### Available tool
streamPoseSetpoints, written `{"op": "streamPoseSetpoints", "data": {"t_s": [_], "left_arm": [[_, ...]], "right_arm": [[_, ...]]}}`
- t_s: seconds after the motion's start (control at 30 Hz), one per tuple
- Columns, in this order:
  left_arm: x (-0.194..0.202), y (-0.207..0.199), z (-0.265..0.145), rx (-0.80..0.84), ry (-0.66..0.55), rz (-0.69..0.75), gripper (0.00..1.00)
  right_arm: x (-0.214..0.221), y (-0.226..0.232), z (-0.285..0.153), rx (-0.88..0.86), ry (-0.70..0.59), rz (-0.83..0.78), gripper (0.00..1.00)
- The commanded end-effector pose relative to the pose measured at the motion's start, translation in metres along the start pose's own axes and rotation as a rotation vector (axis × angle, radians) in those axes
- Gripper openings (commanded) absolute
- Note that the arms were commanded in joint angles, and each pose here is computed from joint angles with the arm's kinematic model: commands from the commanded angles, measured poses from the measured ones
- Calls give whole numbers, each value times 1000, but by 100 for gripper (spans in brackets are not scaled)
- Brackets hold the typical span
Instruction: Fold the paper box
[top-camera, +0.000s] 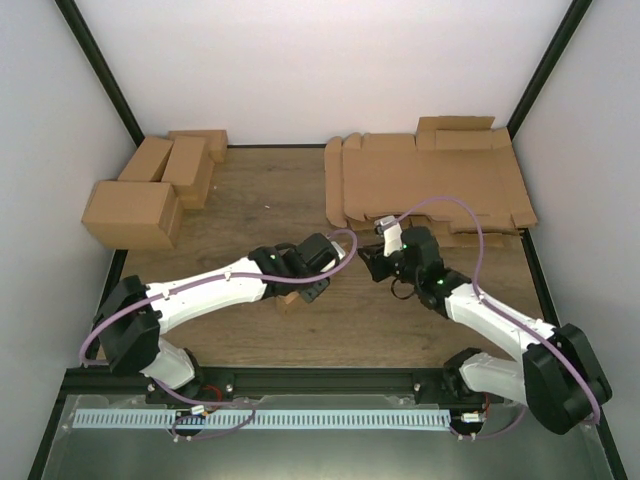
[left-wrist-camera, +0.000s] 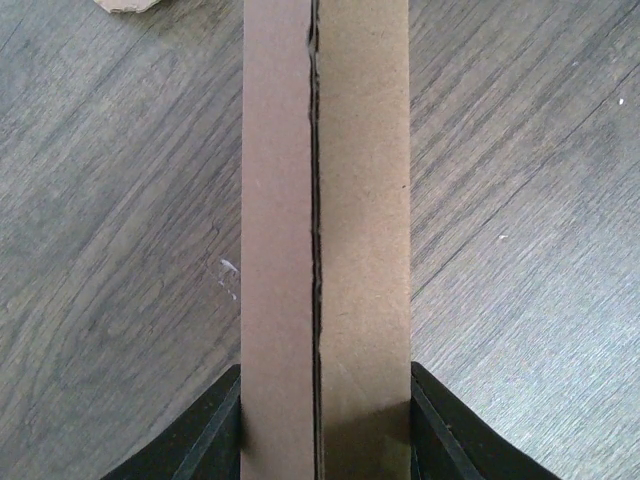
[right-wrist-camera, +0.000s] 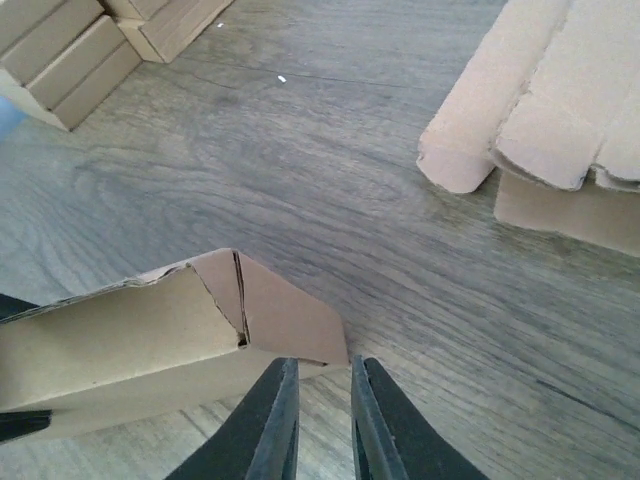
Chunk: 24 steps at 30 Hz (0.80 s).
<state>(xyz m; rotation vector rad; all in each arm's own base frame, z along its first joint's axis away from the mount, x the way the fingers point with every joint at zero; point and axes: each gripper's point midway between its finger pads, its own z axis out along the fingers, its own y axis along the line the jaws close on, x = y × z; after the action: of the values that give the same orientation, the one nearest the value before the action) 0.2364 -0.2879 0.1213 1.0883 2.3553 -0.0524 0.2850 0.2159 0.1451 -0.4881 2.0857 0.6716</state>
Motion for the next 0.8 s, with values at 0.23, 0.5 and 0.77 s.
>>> {"op": "streamPoseSetpoints", "data": {"t_s": [0.23, 0.5, 0.77], "left_arm": [[3, -5, 7, 70, 14, 15, 37], [4, 0, 11, 110, 18, 0, 37], [6, 1, 16, 117, 33, 14, 37]], "right_arm": [[-30, 19, -14, -291, 30, 226, 18], [-55, 14, 2, -311, 40, 342, 20], [-49, 11, 21, -327, 101, 363, 28]]}}
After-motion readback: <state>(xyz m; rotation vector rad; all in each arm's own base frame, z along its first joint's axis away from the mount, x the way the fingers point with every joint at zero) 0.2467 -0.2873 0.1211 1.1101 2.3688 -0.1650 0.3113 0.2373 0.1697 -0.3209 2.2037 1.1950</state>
